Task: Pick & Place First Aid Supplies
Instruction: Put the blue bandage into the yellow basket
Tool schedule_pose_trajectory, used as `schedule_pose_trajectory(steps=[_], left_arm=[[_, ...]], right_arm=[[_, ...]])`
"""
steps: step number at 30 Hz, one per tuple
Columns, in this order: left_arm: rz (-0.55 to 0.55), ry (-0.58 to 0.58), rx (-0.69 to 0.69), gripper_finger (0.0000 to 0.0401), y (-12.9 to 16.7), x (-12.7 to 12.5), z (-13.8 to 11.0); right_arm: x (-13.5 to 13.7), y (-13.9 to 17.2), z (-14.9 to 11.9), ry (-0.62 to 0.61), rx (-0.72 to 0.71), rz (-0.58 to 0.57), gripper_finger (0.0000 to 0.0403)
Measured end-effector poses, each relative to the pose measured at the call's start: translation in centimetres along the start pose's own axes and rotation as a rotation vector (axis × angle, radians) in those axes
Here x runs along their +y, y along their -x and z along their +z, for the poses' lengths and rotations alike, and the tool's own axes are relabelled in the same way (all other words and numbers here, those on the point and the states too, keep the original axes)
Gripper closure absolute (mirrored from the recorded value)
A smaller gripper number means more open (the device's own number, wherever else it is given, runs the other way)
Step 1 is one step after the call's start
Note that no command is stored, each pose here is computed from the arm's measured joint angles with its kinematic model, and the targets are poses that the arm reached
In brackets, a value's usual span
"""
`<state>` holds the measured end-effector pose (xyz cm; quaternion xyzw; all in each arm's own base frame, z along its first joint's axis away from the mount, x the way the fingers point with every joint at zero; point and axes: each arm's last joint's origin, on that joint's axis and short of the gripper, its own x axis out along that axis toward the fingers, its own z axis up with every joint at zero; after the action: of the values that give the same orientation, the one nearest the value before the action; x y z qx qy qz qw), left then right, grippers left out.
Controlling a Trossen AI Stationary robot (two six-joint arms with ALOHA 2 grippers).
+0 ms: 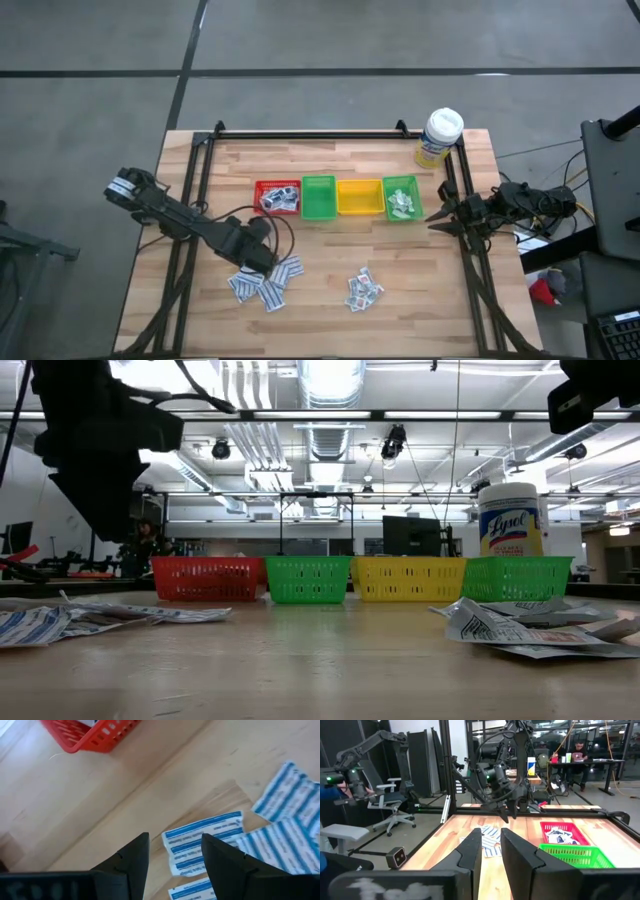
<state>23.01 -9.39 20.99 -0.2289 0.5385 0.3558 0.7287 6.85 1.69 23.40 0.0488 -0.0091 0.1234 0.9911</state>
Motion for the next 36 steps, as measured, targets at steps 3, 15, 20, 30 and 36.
schedule_pose_trajectory(steps=[3, 15, 20, 30, 36], left_arm=[[0.001, 0.002, 0.000, 0.0220, -0.1, 0.0, 0.0], [0.035, 0.250, 0.085, 0.0220, -1.2, 0.7, -0.7], [0.050, 0.304, 0.106, 0.0220, -1.9, 1.0, -1.2], [-0.018, 0.300, 0.103, 0.0220, -3.7, 1.0, -1.6], [-0.033, 0.306, 0.121, 0.0220, -4.6, 1.2, -1.9]], right_arm=[[0.0, 0.0, 0.0, -0.002, 0.000, 0.000, 0.0329], [0.0, 0.0, 0.0, -0.002, 0.000, 0.000, 0.0312], [0.0, 0.0, 0.0, -0.002, 0.001, 0.000, 0.0317], [0.0, 0.0, 0.0, -0.002, 0.002, -0.001, 0.0335], [0.0, 0.0, 0.0, -0.002, 0.002, -0.001, 0.0327]])
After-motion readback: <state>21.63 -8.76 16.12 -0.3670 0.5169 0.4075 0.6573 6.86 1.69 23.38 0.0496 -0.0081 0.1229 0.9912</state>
